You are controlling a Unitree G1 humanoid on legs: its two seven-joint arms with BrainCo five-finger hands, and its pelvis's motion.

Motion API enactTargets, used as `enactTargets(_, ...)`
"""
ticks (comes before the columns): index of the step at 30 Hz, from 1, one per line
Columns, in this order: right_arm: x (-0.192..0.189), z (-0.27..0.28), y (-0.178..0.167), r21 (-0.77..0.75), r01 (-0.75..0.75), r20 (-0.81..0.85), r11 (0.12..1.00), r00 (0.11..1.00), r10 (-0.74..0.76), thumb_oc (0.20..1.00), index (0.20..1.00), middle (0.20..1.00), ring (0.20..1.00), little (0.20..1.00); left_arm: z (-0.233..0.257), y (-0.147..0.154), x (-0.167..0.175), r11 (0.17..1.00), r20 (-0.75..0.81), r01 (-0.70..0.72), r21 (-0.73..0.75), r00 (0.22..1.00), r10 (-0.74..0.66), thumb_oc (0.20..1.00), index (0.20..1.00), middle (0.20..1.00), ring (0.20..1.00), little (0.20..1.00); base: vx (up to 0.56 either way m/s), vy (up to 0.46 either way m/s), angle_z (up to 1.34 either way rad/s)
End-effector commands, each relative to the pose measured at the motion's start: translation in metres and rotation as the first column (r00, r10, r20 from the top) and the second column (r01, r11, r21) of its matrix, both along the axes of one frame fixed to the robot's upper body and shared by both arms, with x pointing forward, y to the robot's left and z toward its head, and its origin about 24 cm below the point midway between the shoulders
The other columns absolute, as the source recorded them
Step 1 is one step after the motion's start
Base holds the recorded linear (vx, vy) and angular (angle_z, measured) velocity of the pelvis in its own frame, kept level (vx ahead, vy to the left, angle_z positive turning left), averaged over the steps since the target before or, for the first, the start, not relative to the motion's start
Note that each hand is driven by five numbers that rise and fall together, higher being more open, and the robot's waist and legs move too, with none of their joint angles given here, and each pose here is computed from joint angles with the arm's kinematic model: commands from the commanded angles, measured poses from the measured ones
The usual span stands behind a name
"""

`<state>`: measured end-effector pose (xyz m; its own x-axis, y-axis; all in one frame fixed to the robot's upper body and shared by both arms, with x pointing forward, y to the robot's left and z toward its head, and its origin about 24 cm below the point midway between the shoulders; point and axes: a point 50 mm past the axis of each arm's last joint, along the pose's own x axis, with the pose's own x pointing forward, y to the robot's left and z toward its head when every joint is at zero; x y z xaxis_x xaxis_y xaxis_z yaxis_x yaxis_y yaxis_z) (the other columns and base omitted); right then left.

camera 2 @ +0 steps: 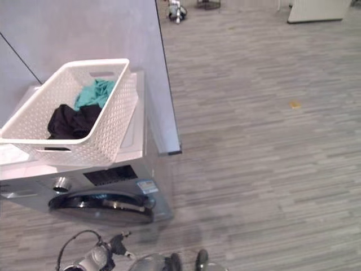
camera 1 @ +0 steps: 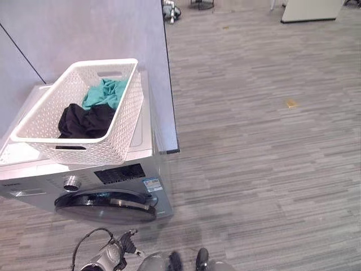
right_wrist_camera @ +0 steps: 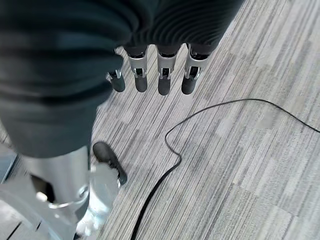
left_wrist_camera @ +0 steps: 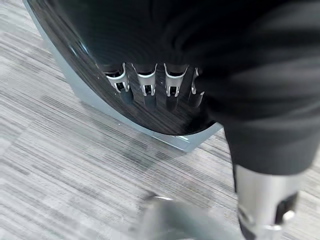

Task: Grab the laundry basket,head to the washer,open it,put in the laundry and shut it.

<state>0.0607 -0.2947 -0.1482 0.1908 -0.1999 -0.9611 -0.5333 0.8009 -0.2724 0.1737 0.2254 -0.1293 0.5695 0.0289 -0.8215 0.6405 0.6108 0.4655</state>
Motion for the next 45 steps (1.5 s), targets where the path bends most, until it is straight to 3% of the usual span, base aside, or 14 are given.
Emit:
enactTargets(1,-0.008,0.012,-0.03,-0.075,0.094,0.001,0.993,0.996,-0.094,1.0,1.0,1.0,1.0,1.0,0.003,0.003,0.005,1.0,0.022,-0.03,-0.004,0.999,0.03,1.0,1.0,1.0,1.0,1.0,0.13,0.225,-0.26)
enactTargets(8,-0.019,0.015,-0.04,-0.101,0.134,-0.028,0.986,0.99,-0.137,1.0,1.0,1.0,1.0,1.0,-0.007,0.005,-0.01,0.998,-0.051,-0.058,0.014,0.997,0.059,1.0,1.0,1.0,1.0,1.0,0.16,0.335,-0.18)
enactTargets(13,0.003,0.024,-0.05,-0.113,0.186,0.065,0.976,0.982,-0.18,1.0,1.0,1.0,1.0,1.0,-0.008,0.02,-0.019,0.987,-0.045,-0.16,0.018,0.986,0.161,1.0,1.0,1.0,1.0,1.0,0.15,0.471,-0.06)
enactTargets(16,0.041,0.023,-0.032,-0.058,0.093,0.152,0.994,0.985,-0.083,1.0,1.0,1.0,1.0,1.0,-0.008,0.039,-0.034,0.962,-0.056,-0.269,0.04,0.961,0.271,1.0,1.0,1.0,1.0,1.0,0.09,0.314,-0.71)
enactTargets(22,0.045,0.017,-0.014,-0.029,-0.035,0.125,0.999,0.991,0.038,1.0,1.0,1.0,1.0,1.0,-0.012,0.055,-0.056,0.942,-0.12,-0.318,0.108,0.936,0.33,1.0,1.0,1.0,1.0,1.0,0.04,0.172,-0.39)
enactTargets(32,0.022,0.01,-0.014,-0.024,-0.047,0.045,0.999,0.998,0.048,1.0,1.0,1.0,1.0,1.0,-0.013,0.056,-0.061,0.937,-0.126,-0.333,0.106,0.93,0.345,1.0,1.0,1.0,1.0,1.0,-0.03,-0.053,0.17)
enactTargets(40,0.012,0.011,-0.019,-0.035,-0.026,0.029,0.999,0.999,0.027,1.0,1.0,1.0,1.0,1.0,-0.006,0.051,-0.035,0.953,-0.069,-0.289,0.094,0.953,0.296,1.0,1.0,1.0,1.0,1.0,-0.11,-0.078,0.7)
enactTargets(45,0.017,0.014,-0.022,-0.047,-0.028,0.039,0.999,0.999,0.03,1.0,1.0,1.0,1.0,1.0,-0.007,0.052,-0.037,0.954,-0.073,-0.279,0.112,0.955,0.288,1.0,1.0,1.0,1.0,1.0,-0.05,0.122,-0.08)
